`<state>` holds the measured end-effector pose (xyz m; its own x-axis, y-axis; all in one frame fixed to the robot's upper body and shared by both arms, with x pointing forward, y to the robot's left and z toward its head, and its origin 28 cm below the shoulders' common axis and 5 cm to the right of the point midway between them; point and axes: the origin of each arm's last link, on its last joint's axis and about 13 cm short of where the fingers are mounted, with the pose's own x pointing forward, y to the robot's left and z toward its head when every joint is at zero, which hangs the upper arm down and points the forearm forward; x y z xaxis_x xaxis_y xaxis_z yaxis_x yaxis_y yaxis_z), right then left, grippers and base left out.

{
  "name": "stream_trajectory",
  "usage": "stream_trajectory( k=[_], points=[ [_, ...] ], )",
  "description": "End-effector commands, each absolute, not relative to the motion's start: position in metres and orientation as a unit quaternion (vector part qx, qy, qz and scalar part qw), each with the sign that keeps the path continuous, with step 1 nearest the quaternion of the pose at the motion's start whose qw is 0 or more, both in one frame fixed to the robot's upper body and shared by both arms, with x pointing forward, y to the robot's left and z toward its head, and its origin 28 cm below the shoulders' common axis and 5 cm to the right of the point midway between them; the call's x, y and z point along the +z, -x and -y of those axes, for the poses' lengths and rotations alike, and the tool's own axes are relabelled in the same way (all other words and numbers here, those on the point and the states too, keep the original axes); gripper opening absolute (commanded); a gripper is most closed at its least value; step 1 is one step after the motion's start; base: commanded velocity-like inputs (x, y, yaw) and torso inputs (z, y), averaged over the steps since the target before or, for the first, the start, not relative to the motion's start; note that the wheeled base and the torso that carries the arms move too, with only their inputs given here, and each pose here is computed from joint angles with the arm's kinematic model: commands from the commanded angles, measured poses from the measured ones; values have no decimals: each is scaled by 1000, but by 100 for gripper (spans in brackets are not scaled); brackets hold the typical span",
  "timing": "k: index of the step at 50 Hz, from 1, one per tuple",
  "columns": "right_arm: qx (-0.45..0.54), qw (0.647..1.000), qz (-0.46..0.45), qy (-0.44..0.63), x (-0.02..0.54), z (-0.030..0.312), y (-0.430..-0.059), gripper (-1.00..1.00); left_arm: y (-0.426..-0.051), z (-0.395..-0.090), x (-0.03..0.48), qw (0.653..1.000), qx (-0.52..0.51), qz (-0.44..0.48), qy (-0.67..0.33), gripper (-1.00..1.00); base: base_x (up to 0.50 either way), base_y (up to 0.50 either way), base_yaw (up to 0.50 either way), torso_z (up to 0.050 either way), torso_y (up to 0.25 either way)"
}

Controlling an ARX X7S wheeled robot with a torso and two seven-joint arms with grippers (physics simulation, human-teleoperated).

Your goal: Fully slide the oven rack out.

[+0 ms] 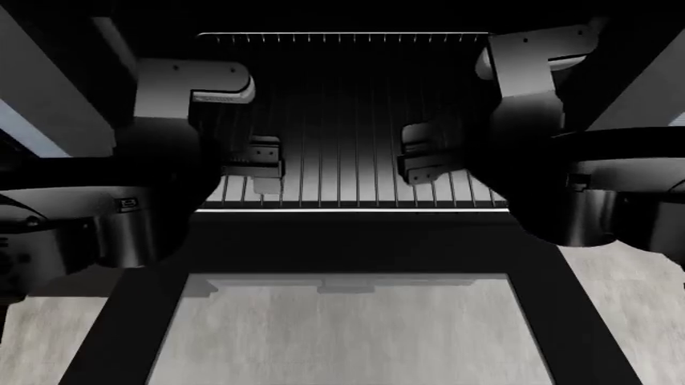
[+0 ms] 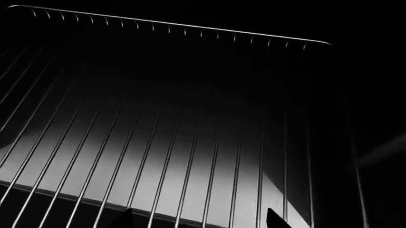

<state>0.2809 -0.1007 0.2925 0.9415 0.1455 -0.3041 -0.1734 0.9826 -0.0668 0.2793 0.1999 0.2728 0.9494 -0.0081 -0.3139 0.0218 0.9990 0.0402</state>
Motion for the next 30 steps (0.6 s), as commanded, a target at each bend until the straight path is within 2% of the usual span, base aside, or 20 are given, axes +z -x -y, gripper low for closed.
stream_trajectory(
  k=[1,30],
  points=[
    [71,983,-163,48,281,99,-288,100,-286,-197,269,986,9,-162,-28,100,0,0,0,0,0],
    [37,977,-203,57,260,98,-296,100,-298,-194,243,976,3,-213,-54,100,0,0,0,0,0]
  ],
)
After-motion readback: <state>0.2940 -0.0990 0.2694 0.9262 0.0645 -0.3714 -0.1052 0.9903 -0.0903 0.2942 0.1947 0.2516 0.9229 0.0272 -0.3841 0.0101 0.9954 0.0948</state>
